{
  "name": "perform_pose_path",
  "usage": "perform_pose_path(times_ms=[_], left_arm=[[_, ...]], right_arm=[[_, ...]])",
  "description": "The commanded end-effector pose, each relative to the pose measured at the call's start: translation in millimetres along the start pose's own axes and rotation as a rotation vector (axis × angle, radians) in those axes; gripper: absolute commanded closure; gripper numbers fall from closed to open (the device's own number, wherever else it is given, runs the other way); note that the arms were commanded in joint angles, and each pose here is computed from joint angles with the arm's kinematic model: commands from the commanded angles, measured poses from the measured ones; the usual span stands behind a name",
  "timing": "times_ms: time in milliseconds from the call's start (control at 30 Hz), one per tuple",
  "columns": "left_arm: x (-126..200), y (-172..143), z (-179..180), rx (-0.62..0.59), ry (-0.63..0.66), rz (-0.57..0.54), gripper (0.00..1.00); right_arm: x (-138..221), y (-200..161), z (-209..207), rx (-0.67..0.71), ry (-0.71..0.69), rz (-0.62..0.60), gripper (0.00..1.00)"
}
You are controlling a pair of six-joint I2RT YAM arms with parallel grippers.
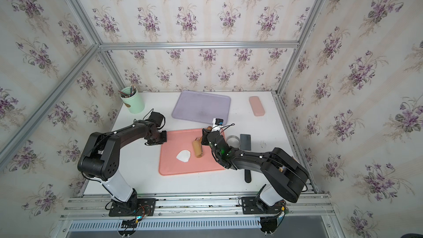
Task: Roll out the dumpling wrappers from the dough
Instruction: Flatten out the dough on the work surface.
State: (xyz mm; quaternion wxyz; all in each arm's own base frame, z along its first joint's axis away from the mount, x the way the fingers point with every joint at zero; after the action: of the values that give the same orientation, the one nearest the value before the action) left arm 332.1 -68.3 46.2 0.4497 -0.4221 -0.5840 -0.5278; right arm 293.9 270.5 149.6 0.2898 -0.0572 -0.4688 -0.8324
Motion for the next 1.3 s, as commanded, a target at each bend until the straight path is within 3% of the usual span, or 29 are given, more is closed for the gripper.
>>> perform_pose_path(times_ms=[0, 133, 367, 700, 833, 1000, 1267], left_arm=[[-3, -9, 4, -0.009, 0.027, 0.042, 1.0], [-3, -11, 4, -0.007, 0.021, 0.042, 1.0], [1, -13, 3, -0.005, 0.012, 0.046, 1.0], [1, -21, 5, -0.003, 0.013, 0.053, 1.0], [0, -22, 1, 0.003, -0.021, 0.05, 1.0], [0, -21, -1, 0.009, -0.03, 0.05, 1.0], [0, -22, 1, 0.006, -0.019, 0.053, 1.0]], right_arm=[[5, -2, 0, 0.058, -0.021, 0.042, 1.0], [9, -10, 42, 0.005, 0.147, 0.07, 1.0], [-10, -33, 81, 0.002, 0.243, 0.124, 1.0], [-14, -60, -2, 0.068, -0.006, 0.145, 1.0], [-9, -59, 17, 0.149, 0.03, 0.127, 1.0], [-18, -93, 48, 0.167, 0.118, 0.193, 1.0], [-22, -76, -8, 0.136, -0.028, 0.15, 1.0]])
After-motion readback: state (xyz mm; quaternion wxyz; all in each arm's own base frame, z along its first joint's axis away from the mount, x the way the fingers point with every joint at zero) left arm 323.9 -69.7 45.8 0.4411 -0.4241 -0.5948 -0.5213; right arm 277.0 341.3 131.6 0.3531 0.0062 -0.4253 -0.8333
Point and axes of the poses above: each gripper's point midway between its finger pads, its own x axis back along the fingers, its own z axis along the line the jaws close on, y = z × x, the point moved 3 cm from there along x, back along the fingers, and after that the axes turned 4 degrees about -x, right-handed, at the moved point
